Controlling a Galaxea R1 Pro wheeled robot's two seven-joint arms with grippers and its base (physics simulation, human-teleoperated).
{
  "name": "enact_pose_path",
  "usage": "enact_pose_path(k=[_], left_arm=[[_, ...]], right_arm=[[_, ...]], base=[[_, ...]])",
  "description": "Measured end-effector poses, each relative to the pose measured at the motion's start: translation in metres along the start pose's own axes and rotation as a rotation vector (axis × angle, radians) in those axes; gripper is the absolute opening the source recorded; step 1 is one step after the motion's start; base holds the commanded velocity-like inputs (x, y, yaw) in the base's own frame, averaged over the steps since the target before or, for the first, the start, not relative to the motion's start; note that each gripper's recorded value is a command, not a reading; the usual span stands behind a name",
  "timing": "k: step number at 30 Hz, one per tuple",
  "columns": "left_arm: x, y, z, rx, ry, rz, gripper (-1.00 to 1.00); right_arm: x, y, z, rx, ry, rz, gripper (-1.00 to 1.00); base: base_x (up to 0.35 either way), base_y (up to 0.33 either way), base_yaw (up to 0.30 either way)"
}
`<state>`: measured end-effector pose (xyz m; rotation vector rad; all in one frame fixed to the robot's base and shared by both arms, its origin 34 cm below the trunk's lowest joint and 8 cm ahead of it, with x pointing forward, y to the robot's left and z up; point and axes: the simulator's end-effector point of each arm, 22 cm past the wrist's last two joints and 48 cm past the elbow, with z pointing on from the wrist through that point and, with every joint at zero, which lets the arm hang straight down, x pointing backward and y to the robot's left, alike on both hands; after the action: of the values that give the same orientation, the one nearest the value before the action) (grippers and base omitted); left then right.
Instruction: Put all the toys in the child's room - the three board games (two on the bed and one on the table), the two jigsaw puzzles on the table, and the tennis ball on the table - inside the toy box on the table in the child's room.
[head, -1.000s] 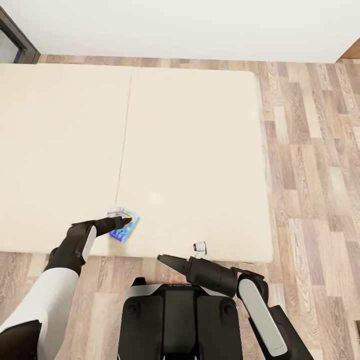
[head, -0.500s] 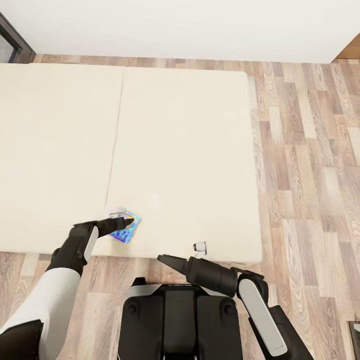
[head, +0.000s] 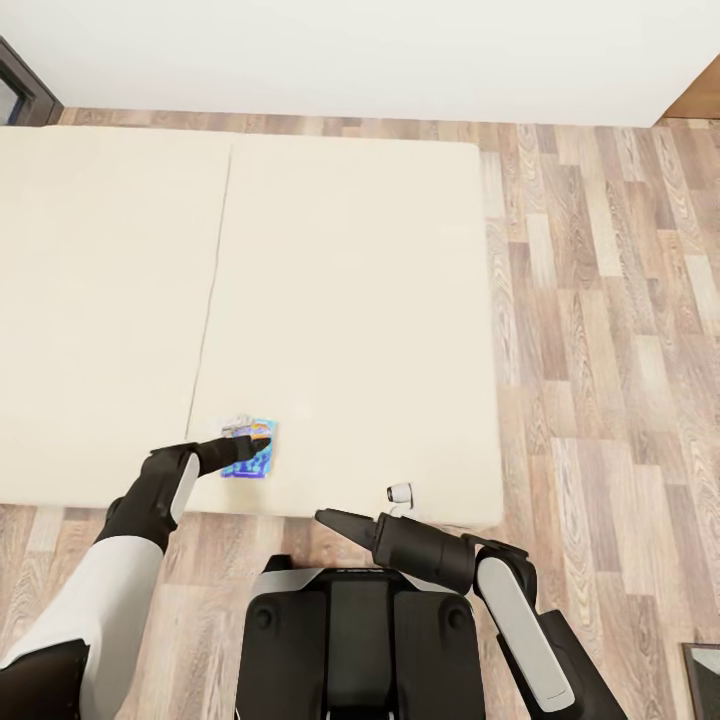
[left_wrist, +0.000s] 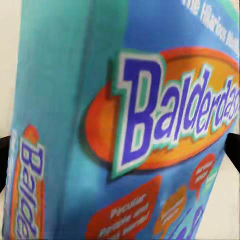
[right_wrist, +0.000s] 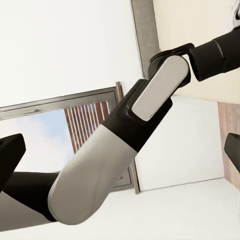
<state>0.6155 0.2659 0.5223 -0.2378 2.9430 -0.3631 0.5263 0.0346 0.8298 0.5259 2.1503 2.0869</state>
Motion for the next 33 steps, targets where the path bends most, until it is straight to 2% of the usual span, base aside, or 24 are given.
enact_pose_path(k=[2, 33], left_arm=[[0.0017, 0.0024, 0.0007, -0.014, 0.005, 0.018, 1.0], [0.0041, -0.0065, 0.0028, -0.002, 0.012, 0.019, 1.0]], right_arm=[[-0.0002, 0.0, 0.0001, -0.001, 0.0, 0.0, 1.0], [-0.0003, -0.0001, 0.0, -0.001, 0.0, 0.0, 1.0]], base=[[0.0, -0.188, 0.0], [0.019, -0.14, 0.0]])
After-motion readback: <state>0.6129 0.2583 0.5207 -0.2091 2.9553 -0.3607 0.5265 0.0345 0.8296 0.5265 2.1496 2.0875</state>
